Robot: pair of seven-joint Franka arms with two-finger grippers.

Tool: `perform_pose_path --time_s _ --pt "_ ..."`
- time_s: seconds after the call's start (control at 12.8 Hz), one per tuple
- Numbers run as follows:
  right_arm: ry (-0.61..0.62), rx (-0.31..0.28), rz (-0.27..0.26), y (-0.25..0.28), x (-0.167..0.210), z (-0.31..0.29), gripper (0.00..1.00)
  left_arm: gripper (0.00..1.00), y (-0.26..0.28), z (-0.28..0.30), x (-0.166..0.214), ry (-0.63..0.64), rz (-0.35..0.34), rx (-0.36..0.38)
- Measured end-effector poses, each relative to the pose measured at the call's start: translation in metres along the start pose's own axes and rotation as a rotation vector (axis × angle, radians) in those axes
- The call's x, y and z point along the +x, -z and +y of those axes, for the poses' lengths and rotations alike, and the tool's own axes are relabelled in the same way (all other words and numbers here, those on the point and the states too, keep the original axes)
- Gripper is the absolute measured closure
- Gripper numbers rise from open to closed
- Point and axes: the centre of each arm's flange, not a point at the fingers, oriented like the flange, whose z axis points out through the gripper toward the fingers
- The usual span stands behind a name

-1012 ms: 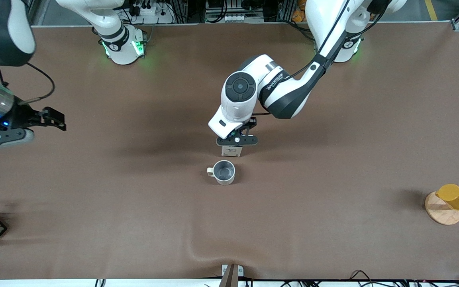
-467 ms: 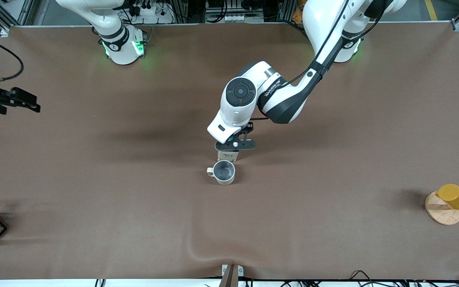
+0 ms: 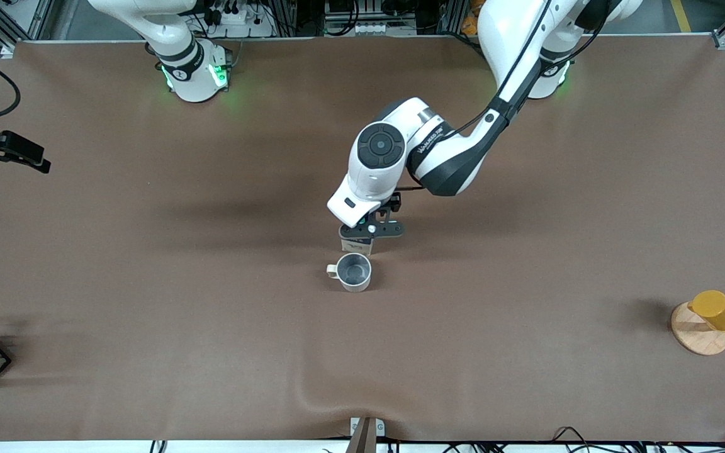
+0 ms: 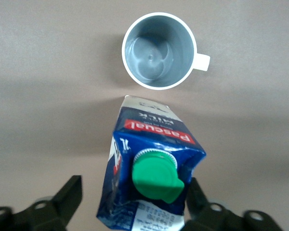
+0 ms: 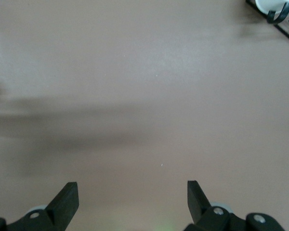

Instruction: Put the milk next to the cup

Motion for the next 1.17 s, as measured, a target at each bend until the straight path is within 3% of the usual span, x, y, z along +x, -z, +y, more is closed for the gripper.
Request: perform_pose_path --time_s 0.23,0.47,0.86,1.17 --pt "0.005 -0.001 0.014 0.009 -0.001 -0.003 0.00 0.00 0.040 0.005 0.001 -0.003 0.045 -0.039" --pt "0.003 -0.001 0.011 0.007 0.001 -0.003 0.00 0.00 0.123 -0.018 0.003 0.028 0.103 -0.060" --pt "-0.003 -0.001 0.011 0.007 0.001 -0.003 0.00 0.00 0.282 -0.155 0.034 0.228 0.206 -0.061" --pt "-0.010 -0.001 0.014 0.008 0.002 -0.001 0.00 0.00 0.337 -0.239 0.042 0.307 0.238 -0.036"
